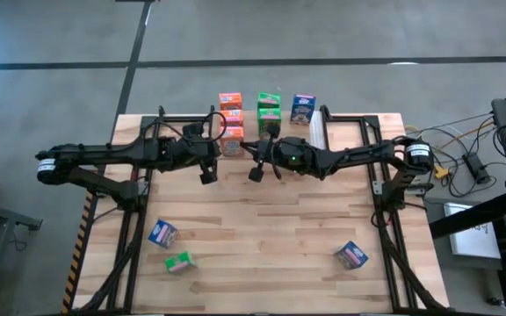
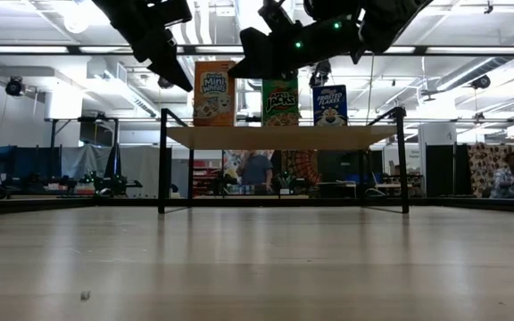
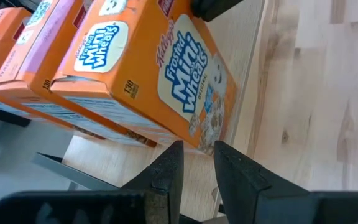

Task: Stack cereal on shelf
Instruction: Put the orange cereal box aligned with the other orange cereal box on the shelf

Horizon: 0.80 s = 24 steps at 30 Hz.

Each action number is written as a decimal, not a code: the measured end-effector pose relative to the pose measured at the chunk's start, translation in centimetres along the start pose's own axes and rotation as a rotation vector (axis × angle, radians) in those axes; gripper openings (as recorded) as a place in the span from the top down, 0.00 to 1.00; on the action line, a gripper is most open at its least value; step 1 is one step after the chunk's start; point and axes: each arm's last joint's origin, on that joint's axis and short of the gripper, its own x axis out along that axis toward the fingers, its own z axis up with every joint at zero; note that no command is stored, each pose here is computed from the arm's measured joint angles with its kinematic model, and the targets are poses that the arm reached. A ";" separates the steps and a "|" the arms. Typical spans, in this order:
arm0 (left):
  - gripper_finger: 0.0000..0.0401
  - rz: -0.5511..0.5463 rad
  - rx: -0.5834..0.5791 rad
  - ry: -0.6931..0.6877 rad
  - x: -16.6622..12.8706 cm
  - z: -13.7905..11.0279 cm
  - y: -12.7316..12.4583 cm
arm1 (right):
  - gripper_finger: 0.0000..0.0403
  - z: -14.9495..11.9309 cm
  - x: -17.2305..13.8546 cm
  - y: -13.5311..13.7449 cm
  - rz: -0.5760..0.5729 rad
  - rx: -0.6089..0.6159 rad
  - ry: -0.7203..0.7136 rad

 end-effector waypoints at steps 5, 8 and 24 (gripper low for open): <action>0.82 0.000 0.000 0.000 0.0 0.0 0.0 | 0.98 -0.1 0.0 0.0 0.002 -0.001 0.008; 0.82 0.000 0.000 0.000 0.0 0.0 0.0 | 0.98 -0.2 0.0 0.1 0.006 -0.004 0.021; 0.82 -0.058 -0.049 -0.072 -2.0 0.3 -1.3 | 0.98 2.7 -3.5 2.4 0.131 0.026 0.077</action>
